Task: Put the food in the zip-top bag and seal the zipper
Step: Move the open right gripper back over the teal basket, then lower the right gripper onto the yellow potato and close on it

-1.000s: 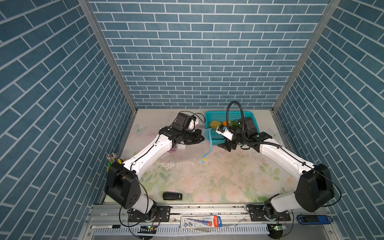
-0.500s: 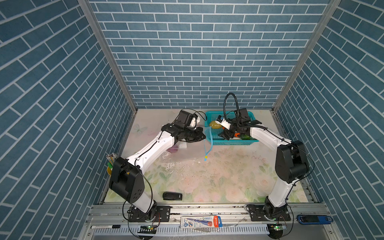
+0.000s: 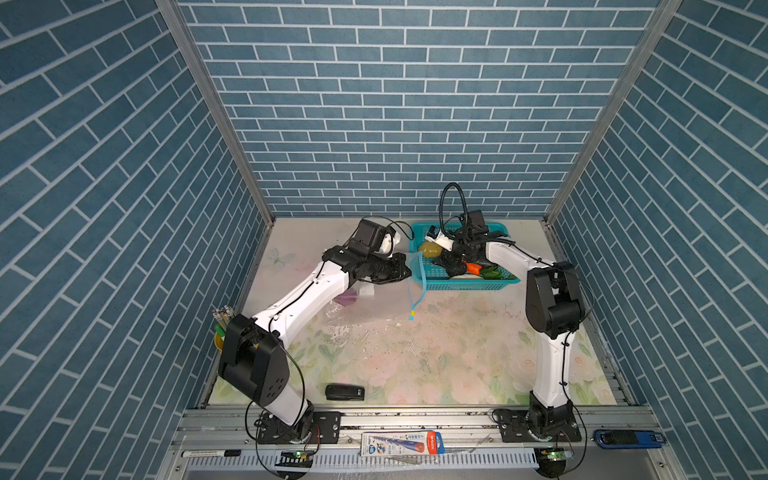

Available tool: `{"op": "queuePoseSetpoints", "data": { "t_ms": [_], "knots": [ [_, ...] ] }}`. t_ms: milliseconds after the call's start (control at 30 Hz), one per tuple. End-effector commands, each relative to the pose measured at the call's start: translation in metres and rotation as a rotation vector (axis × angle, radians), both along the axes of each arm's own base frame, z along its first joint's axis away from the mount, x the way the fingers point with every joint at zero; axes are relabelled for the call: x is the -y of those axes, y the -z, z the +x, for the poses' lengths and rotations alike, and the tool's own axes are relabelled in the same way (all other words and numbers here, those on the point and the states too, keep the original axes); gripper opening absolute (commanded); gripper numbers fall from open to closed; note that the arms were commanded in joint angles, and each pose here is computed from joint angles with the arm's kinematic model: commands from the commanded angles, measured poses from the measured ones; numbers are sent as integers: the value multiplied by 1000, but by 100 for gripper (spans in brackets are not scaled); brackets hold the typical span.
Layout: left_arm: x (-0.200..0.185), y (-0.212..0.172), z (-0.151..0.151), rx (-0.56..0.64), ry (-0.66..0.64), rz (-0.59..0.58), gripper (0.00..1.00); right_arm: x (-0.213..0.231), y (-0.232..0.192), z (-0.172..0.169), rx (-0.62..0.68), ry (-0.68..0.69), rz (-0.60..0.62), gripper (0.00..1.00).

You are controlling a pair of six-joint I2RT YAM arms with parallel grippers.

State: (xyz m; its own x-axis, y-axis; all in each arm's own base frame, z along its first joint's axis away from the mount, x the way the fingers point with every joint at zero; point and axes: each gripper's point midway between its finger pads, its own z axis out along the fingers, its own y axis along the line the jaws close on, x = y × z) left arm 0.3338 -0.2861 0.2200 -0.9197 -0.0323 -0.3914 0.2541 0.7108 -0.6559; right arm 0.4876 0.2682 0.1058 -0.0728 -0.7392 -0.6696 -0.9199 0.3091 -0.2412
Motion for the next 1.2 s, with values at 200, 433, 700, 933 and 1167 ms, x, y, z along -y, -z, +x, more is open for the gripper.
{"op": "queuePoseSetpoints", "data": {
  "t_ms": [200,433,700,933,1167],
  "knots": [
    [-1,2,2,3,6,12,0,-11,16,23,6,-44,-21,83],
    [-2,2,2,1,5,13,0,-14,28,36,22,-48,-39,87],
    [-4,3,2,1,2,17,0,-15,46,46,29,-52,-79,88],
    [-3,4,3,-3,1,17,0,-24,50,46,36,-74,-55,89],
    [-3,2,3,-1,2,14,0,-34,51,46,42,-76,-22,87]
  ]
}}
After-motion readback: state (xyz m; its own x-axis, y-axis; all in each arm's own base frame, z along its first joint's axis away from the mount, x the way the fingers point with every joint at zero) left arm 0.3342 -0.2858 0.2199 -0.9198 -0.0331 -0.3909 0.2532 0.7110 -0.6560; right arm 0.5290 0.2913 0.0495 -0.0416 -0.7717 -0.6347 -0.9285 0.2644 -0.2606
